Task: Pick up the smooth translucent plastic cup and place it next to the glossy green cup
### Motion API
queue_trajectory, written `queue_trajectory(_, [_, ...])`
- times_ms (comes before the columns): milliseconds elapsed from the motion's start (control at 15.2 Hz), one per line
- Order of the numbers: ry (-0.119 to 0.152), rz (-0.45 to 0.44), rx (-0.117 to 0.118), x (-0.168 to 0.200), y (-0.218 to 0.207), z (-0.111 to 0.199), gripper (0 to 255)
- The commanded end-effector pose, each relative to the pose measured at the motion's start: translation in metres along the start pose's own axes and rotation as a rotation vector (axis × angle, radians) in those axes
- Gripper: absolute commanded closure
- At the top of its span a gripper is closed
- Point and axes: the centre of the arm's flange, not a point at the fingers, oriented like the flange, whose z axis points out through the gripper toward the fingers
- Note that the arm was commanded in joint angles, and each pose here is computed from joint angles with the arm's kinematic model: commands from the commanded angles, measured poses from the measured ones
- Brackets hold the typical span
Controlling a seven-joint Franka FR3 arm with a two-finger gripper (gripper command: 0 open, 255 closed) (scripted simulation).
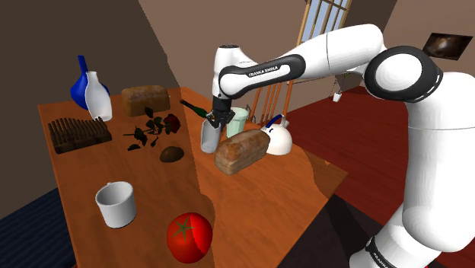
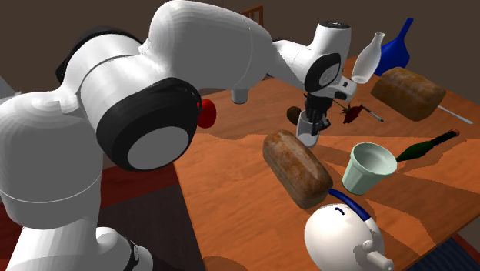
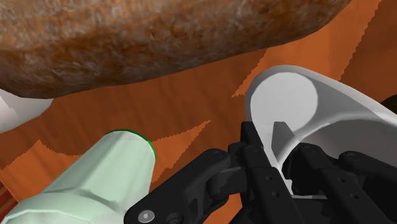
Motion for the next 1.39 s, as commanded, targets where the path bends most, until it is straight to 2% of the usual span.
queue_trajectory(0, [0.001, 0.000, 0.000, -0.002, 0.000, 0.009, 255])
queue_trajectory(594, [0.001, 0.000, 0.000, -0.002, -0.001, 0.015, 255])
queue_trajectory(660, [0.001, 0.000, 0.000, -0.002, -0.001, 0.015, 0])
queue_trajectory(990, [0.001, 0.000, 0.000, -0.002, -0.001, 0.015, 0])
queue_trajectory(1254, [0.001, 0.000, 0.000, -0.002, 0.000, -0.035, 0])
queue_trajectory(1320, [0.001, 0.000, 0.000, -0.002, 0.000, -0.035, 0])
